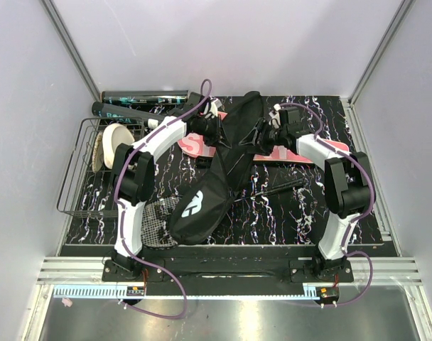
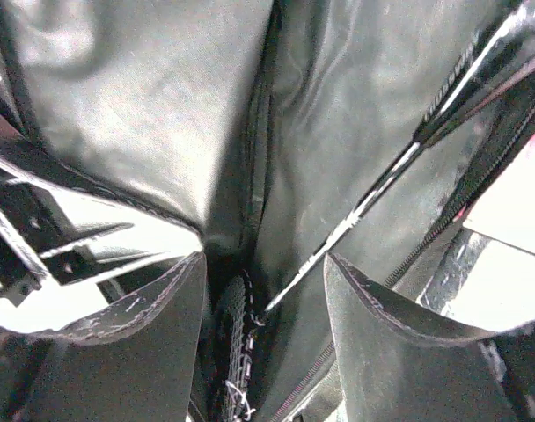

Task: Pack up the badminton gear
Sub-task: Place the racket in the racket bag.

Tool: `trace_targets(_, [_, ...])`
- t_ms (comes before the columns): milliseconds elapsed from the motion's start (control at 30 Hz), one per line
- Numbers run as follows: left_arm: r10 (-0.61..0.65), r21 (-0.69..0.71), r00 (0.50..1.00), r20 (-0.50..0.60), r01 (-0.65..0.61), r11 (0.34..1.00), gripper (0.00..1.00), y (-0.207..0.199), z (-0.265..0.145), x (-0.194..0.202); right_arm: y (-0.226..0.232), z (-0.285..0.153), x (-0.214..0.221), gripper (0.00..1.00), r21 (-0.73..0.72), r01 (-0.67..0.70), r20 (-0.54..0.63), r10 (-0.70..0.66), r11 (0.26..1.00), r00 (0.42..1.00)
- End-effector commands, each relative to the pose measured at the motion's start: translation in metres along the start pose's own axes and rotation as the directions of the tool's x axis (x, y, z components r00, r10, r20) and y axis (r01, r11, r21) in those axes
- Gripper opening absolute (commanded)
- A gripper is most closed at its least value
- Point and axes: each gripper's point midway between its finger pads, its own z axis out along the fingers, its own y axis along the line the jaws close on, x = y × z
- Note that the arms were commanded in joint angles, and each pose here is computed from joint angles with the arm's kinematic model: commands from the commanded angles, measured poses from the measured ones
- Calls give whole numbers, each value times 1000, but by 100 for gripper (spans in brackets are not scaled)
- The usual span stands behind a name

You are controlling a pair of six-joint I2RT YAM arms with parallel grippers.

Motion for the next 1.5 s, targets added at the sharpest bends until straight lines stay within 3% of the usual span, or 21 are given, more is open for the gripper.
trace_targets(0, [70,106,994,78,-78,991,0,-38,-25,-18,34,-3,-28,62,-132,-5,69,14,991,998])
trace_targets(200, [76,100,993,91,-85,991,0,-40,-29,-19,6,-7,-42,53,-27,-126,208,129,992,970])
trace_targets(300, [75,92,993,90,-83,992,0,-39,-27,-18,-9,-12,-46,54,11,-190,265,180,982,947])
trace_targets(700, [60,75,994,89,-66,995,0,-35,-14,-17,-40,27,-50,46,18,-285,222,274,958,936])
trace_targets(900, [50,73,995,89,-56,996,0,-37,-10,-16,-45,41,-65,35,12,-258,248,247,966,937])
trace_targets(1033, [42,66,994,98,-49,997,0,-37,-9,-20,-33,41,-68,1,-2,-157,241,153,988,958])
trace_targets(1200, [48,79,993,108,-56,995,0,-42,-10,-27,3,20,-52,0,38,4,220,-12,999,975])
trace_targets(1467, [65,120,994,82,-75,990,0,-50,-6,-25,12,33,-27,0,44,35,115,-40,998,993])
